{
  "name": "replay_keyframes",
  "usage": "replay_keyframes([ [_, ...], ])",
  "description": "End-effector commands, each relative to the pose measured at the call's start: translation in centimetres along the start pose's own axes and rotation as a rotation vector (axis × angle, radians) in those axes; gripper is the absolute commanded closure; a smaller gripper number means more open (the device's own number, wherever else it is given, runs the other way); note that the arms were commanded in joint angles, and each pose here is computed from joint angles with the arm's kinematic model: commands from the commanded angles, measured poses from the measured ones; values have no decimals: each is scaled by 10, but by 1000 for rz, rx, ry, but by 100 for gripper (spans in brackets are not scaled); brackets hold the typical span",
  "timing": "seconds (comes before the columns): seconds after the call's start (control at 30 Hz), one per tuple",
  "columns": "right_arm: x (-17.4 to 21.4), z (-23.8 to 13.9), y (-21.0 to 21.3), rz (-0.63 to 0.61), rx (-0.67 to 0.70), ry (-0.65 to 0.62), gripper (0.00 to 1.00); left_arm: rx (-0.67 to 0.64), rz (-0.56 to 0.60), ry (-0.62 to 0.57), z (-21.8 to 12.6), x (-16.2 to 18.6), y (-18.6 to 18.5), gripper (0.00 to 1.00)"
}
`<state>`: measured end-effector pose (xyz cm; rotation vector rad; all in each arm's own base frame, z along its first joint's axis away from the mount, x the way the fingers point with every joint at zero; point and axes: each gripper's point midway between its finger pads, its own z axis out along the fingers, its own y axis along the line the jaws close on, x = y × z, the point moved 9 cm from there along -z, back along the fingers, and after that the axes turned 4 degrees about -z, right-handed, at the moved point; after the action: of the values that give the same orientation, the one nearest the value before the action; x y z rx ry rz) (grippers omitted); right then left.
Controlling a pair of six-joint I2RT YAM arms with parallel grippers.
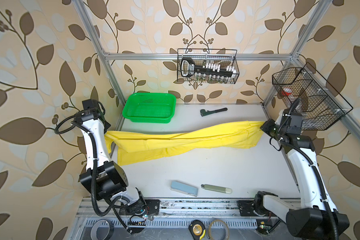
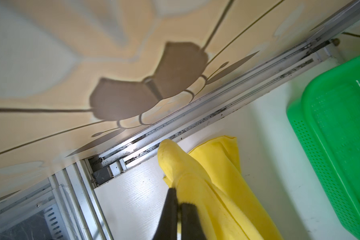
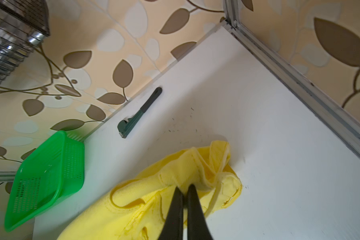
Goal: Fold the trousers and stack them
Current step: 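Grasp the waistband corner with the right gripper and pull it away from the left gripper, then lift the waistband high with the right gripper while the left holds the leg ends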
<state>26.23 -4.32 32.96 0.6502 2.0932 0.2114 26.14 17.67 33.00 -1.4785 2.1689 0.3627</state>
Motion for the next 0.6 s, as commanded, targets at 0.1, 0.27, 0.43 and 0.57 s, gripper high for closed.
replay_keyframes([
  [0.1, -4, -5, 20, -28, -91, -85, 100, -25, -32, -29, 10, 0, 4, 100],
  [0.27, -15, -6, 52, -54, -229, -150, 100, -26, -125, -34, 20, -11, 13, 100],
  [0.43, -32, 12, 72, -84, -241, -162, 100, 26, -142, 7, 28, -14, 3, 100],
  [0.57, -65, 30, 88, -147, -227, -212, 100, 39, -149, 3, 29, -23, -4, 100],
])
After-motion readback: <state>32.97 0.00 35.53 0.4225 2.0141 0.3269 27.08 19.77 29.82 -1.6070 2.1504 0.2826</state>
